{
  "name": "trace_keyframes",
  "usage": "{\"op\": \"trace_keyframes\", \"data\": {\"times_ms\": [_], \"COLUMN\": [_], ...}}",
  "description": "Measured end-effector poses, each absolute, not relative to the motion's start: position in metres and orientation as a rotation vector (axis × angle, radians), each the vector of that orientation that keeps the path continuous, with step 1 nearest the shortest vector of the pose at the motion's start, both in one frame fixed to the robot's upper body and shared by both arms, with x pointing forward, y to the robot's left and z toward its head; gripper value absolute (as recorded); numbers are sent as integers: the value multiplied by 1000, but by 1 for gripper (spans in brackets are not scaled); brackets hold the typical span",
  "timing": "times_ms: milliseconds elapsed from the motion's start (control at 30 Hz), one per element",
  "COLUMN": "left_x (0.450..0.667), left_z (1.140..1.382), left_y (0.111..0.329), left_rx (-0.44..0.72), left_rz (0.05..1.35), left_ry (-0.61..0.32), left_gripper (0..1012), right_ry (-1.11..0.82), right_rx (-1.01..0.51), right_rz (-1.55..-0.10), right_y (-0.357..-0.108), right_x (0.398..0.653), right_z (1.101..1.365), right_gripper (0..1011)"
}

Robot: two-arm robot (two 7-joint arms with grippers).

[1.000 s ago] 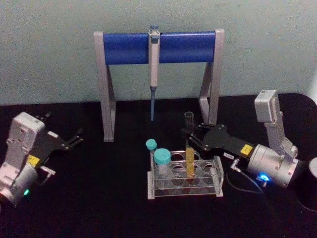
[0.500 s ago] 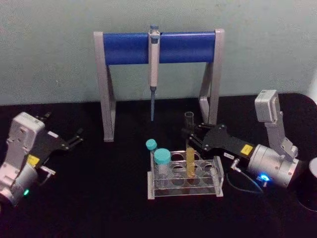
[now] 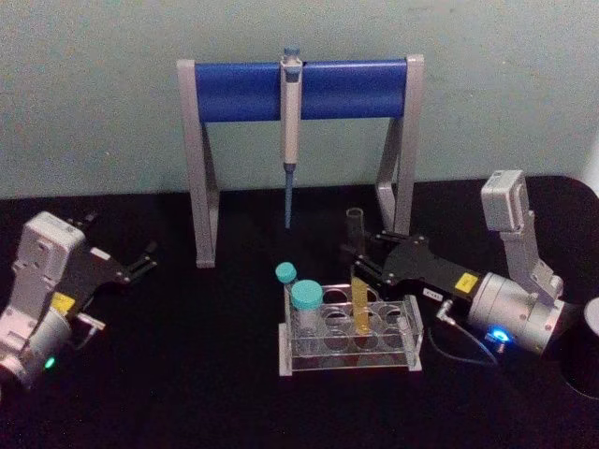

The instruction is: Pick up the test tube from the test tube rack, shake it, then place it back into the test tube rack.

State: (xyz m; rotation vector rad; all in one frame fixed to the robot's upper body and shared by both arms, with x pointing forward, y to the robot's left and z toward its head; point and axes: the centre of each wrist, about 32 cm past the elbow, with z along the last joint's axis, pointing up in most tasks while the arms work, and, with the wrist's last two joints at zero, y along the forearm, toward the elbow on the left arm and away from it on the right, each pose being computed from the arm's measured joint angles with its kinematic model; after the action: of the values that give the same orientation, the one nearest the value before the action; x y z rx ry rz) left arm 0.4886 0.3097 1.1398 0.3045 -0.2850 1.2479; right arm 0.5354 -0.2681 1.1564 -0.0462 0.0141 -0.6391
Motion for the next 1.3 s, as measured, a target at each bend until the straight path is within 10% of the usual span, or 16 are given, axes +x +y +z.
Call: {"op": "trace_keyframes", "data": {"times_ms": [733, 1300], "left_x": [489, 489], "left_z": [1140, 1140], "left_y": [310, 310], "left_rx": [304, 305], "left_rz": [1248, 1248], "left_ry": [-285, -285], "left_gripper": [1001, 1001], "right_ry": [13, 11], "right_rx": [-45, -41], "right_rz": [-639, -642], "right_y": [-268, -268], "right_x": [535, 535], "right_z": [1156, 1157], "right_gripper": [973, 1000]}}
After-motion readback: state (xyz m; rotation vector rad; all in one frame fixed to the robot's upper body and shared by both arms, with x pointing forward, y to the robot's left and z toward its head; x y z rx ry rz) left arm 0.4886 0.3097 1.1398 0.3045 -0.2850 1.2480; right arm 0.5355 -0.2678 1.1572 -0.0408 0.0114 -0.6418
